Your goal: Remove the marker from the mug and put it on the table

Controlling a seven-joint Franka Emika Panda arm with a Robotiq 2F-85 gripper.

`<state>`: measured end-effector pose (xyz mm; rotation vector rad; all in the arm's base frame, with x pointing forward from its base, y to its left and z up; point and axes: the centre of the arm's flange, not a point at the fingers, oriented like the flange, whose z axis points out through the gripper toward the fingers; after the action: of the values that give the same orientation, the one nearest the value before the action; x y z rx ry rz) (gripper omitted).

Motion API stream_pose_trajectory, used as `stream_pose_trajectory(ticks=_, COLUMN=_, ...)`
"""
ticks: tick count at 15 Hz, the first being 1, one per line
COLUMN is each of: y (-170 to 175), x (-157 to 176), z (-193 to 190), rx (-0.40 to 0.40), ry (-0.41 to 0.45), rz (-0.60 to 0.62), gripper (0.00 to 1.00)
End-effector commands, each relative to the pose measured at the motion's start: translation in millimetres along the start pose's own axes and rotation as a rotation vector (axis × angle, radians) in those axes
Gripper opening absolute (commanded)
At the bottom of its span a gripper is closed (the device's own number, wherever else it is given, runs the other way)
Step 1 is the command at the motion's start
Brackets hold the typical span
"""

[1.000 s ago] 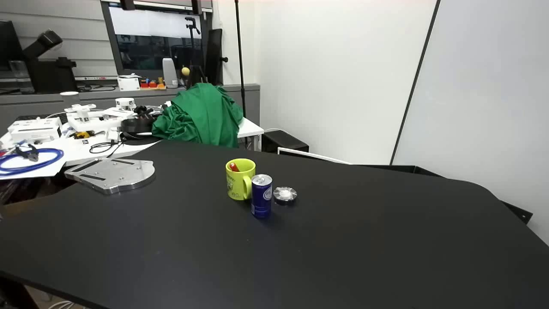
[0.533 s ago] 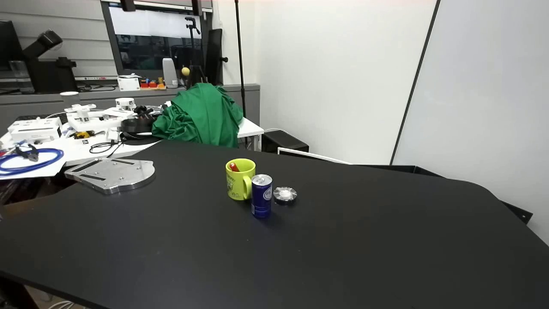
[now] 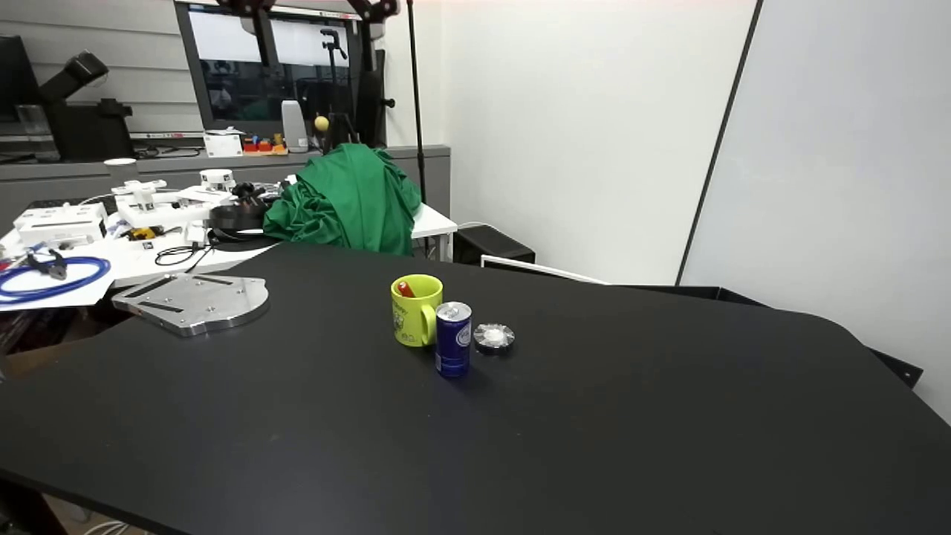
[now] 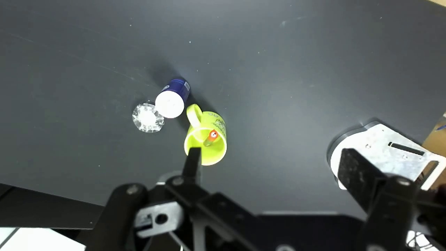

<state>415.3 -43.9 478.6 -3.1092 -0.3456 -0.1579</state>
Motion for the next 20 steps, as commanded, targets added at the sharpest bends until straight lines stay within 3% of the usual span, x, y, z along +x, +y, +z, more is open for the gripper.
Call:
stream_pose_trajectory(ticks=1, y=15.4, x=72.7, z=23.0, rx=-0.005, ry=-0.097, rz=-0.003, gripper=1.00)
stream_pose_trajectory(ticks=5, y=28.1, x=131.4, z=65.1, rx=-0.010, ry=-0.210, rz=0.013, gripper=1.00)
stream_pose_trajectory(ticks=10, y=51.8, x=188.4, z=120.4, rx=0.012, ry=-0.422, rz=0.090, gripper=1.00)
stream_pose_trajectory(ticks=17, y=82.3, x=225.1, z=189.0, rx=0.075, ry=-0.618, rz=0.356, gripper=1.00)
stream_pose_trajectory(ticks=20, y=85.3, x=228.3, z=216.4, rx=0.106, ry=-0.659, rz=0.452, gripper=1.00)
